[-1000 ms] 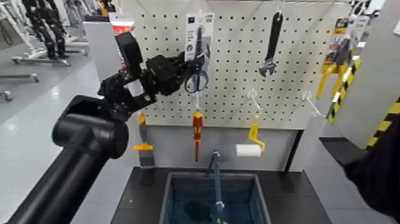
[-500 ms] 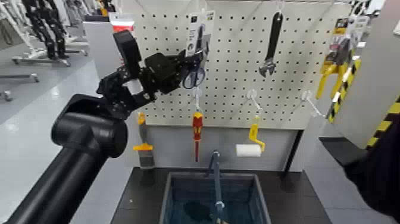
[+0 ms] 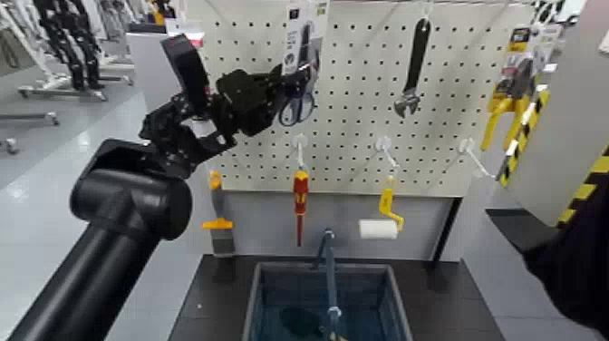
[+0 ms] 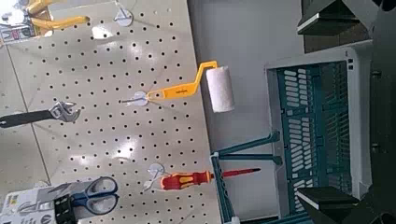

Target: Put the blue scissors into the crate.

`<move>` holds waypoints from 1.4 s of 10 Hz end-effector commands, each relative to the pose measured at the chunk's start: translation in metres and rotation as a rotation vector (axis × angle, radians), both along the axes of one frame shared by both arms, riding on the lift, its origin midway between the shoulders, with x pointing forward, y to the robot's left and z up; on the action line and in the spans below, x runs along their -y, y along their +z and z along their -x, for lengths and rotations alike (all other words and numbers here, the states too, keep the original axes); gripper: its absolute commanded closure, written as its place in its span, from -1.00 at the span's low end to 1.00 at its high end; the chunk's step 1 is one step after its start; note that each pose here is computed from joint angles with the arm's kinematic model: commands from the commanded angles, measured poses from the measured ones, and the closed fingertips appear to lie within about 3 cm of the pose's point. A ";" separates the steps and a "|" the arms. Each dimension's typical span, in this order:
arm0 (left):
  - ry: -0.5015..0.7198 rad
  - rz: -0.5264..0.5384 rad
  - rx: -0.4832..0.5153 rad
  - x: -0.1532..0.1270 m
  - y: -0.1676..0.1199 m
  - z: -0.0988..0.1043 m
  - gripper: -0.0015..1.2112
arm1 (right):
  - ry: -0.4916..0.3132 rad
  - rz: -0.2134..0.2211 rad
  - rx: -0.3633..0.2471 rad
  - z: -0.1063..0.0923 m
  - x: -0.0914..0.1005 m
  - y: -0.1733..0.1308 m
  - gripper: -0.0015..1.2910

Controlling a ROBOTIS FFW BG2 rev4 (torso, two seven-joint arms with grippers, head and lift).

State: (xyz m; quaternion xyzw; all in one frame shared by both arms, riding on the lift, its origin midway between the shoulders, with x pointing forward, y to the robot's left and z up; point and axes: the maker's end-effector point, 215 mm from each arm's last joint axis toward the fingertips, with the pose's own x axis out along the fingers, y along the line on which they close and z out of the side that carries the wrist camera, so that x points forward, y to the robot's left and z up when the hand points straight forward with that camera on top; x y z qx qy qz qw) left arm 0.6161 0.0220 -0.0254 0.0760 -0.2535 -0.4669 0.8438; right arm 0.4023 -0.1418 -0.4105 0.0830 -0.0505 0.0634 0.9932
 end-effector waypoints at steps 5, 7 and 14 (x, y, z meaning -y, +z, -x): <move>-0.066 0.035 0.042 0.014 0.028 0.057 0.95 | -0.005 0.000 -0.003 0.001 0.002 -0.001 -0.85; -0.089 0.050 -0.031 0.019 0.011 0.062 0.95 | -0.004 -0.003 -0.007 0.001 0.000 -0.002 -0.85; -0.081 0.143 -0.500 -0.010 -0.148 0.060 0.95 | -0.002 -0.003 -0.008 0.001 -0.001 -0.002 -0.85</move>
